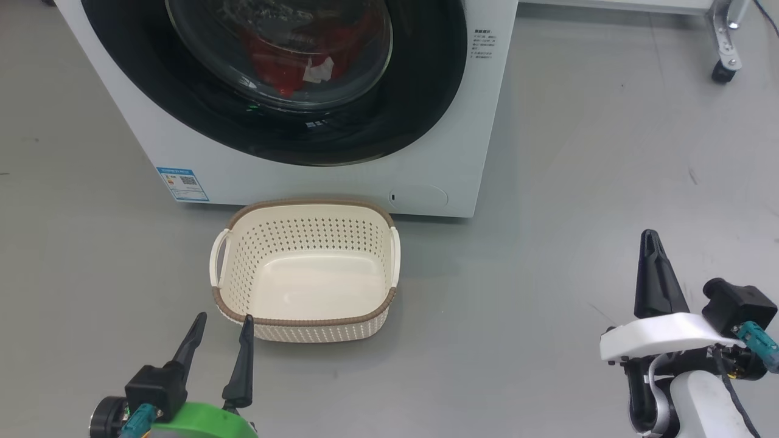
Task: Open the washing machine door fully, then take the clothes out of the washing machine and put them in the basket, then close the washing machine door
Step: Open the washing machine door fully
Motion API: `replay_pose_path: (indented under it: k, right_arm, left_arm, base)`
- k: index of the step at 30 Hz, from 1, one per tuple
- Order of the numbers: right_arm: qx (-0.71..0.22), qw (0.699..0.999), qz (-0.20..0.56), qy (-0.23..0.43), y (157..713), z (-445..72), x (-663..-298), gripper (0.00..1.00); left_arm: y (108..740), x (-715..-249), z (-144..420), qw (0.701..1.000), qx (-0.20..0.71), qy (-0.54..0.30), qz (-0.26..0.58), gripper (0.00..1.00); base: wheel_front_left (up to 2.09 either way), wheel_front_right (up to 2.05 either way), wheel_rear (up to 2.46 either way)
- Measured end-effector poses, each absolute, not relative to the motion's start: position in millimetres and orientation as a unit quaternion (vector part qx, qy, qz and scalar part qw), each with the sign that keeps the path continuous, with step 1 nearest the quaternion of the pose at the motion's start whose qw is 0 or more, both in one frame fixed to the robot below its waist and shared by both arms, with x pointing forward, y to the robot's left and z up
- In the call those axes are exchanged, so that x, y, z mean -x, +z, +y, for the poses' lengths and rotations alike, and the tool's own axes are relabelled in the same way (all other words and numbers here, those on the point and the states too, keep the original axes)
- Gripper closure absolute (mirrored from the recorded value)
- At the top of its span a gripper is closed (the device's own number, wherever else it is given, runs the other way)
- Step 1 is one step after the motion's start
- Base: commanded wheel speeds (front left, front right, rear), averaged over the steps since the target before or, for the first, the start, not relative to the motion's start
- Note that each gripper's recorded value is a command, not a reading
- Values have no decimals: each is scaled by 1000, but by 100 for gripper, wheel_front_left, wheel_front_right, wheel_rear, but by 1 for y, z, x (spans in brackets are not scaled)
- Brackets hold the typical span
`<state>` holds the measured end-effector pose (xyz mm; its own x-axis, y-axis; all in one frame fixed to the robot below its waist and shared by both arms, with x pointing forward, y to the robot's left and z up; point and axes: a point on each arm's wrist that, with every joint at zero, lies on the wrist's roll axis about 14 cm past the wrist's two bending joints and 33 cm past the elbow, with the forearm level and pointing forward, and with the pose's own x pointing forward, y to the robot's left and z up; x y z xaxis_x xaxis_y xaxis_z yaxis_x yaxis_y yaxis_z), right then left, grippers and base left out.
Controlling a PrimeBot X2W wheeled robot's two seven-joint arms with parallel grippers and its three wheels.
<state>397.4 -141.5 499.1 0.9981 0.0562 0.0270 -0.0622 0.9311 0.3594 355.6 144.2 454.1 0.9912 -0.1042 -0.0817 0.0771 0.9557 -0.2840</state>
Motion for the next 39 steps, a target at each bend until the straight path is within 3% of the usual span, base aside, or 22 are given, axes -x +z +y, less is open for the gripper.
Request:
replay_pose_path:
  k: [8, 22, 39]
  right_arm:
    - [-236, 971, -24, 25, 507, -144, -425, 100]
    - [-363, 929, -56, 52, 543, -134, -509, 100]
    - [-406, 906, -46, 111, 567, -98, -608, 100]
  left_arm:
    - [450, -365, 146, 987, 142, -45, 54, 0]
    - [438, -388, 149, 986, 147, -41, 67, 0]
    - [415, -403, 166, 983, 154, -14, 94, 0]
  base:
    - [0, 0, 0]
    - [0, 0, 0]
    - [0, 0, 0]
